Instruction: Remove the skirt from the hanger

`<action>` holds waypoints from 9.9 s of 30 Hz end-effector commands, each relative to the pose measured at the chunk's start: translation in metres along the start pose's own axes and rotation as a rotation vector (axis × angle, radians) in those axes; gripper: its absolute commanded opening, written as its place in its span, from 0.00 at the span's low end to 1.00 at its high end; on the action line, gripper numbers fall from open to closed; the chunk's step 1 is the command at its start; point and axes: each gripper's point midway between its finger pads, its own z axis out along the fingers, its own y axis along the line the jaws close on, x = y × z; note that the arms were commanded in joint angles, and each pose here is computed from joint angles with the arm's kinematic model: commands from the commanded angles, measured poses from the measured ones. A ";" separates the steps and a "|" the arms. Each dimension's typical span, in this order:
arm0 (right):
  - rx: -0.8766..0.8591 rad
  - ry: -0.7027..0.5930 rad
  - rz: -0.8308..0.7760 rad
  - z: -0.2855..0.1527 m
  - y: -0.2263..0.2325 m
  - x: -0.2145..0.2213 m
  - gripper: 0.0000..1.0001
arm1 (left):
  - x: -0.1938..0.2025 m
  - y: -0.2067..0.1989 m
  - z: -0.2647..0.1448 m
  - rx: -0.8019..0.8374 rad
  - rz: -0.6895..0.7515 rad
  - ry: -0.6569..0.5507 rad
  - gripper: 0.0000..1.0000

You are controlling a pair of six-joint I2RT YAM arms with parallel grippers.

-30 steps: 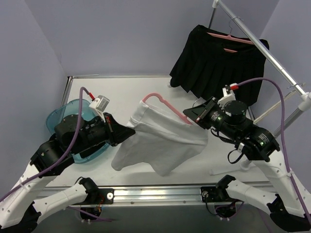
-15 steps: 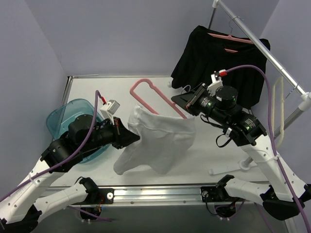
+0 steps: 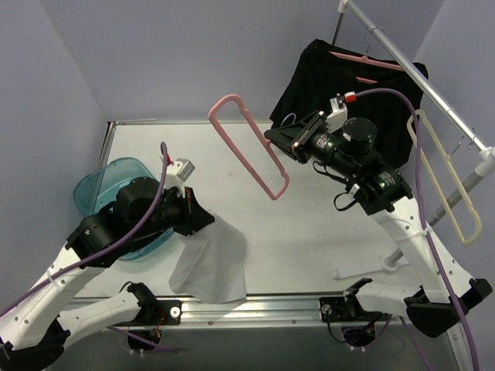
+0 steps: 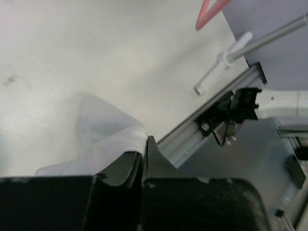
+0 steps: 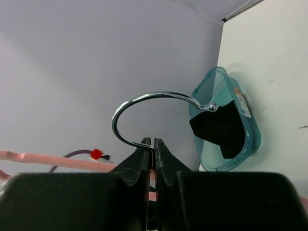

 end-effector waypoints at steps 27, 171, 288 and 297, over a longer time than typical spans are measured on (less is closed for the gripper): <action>0.083 0.295 -0.358 -0.061 -0.023 0.039 0.00 | -0.177 0.144 -0.139 -0.990 0.366 -0.375 0.02; 0.177 0.147 -0.432 -0.238 -0.035 0.063 0.00 | -0.215 -0.231 0.125 0.571 0.373 -0.359 0.02; 0.305 0.019 -0.354 -0.151 -0.028 0.009 0.00 | -0.213 -0.044 0.350 0.329 0.479 -0.543 0.02; 0.261 -0.056 -0.374 -0.170 -0.010 0.000 0.00 | -0.146 -0.138 0.238 0.397 0.499 -0.404 0.02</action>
